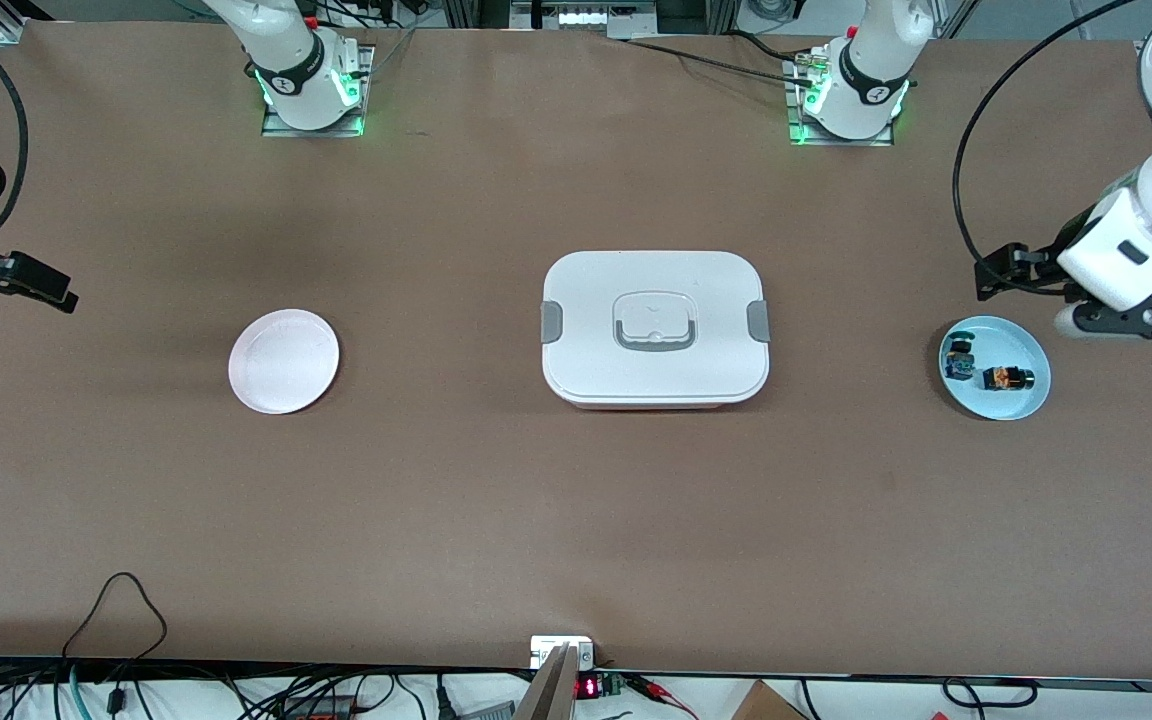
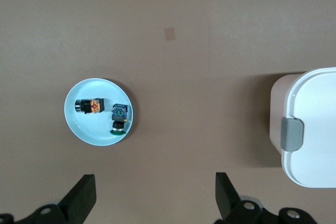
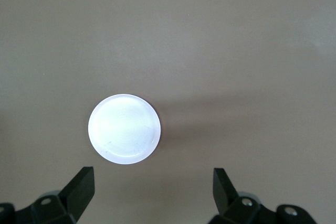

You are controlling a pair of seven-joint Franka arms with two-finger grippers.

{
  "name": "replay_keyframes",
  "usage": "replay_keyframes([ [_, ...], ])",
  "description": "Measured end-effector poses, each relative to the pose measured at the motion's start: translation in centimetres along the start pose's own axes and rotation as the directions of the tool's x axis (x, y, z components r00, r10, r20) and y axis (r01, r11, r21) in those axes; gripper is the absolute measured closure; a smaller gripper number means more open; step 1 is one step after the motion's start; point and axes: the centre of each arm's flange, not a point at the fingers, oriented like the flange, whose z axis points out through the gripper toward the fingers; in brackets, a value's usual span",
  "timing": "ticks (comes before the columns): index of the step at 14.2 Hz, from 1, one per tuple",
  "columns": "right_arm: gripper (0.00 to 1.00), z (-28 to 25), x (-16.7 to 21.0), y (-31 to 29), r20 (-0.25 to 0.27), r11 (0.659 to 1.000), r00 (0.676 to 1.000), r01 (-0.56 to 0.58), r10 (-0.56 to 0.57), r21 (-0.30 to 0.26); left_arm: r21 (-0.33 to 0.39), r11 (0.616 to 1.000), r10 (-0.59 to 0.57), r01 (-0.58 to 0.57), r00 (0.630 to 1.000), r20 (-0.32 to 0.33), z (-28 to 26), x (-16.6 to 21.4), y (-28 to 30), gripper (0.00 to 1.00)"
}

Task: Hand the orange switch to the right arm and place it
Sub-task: 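Move the left gripper down toward the switches on the blue plate, then lower the left gripper and close it on the orange switch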

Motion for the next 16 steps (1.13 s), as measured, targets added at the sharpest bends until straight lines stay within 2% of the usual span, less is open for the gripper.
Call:
replay_keyframes([
  [3, 0.00, 0.0, 0.0, 0.0, 0.001, 1.000, 1.000, 0.000, 0.000, 0.000, 0.002, 0.999, -0.048, 0.048, 0.997, 0.064, 3.6, 1.5, -2.7, 0.00],
  [7, 0.00, 0.0, 0.0, -0.1, 0.001, 1.000, 1.000, 0.002, -0.002, 0.001, 0.018, 0.988, -0.153, 0.152, 0.978, 0.139, 9.1, 2.7, -11.7, 0.00],
  [11, 0.00, -0.6, -0.6, -0.2, 0.012, 1.000, 1.000, 0.004, -0.004, 0.000, 0.036, 0.994, -0.105, 0.101, 0.987, 0.120, 14.4, 4.6, -15.7, 0.00],
  [13, 0.00, -1.2, -1.1, -0.4, 0.031, 1.000, 0.999, 0.008, -0.008, 0.000, 0.036, 0.995, -0.092, 0.089, 0.992, 0.088, 17.2, 4.9, -17.4, 0.00],
  [16, 0.00, -1.9, -1.4, -0.7, 0.027, 1.000, 1.000, 0.014, -0.014, 0.000, 0.035, 0.997, -0.068, 0.067, 0.997, 0.029, 21.2, 4.3, -19.6, 0.00],
])
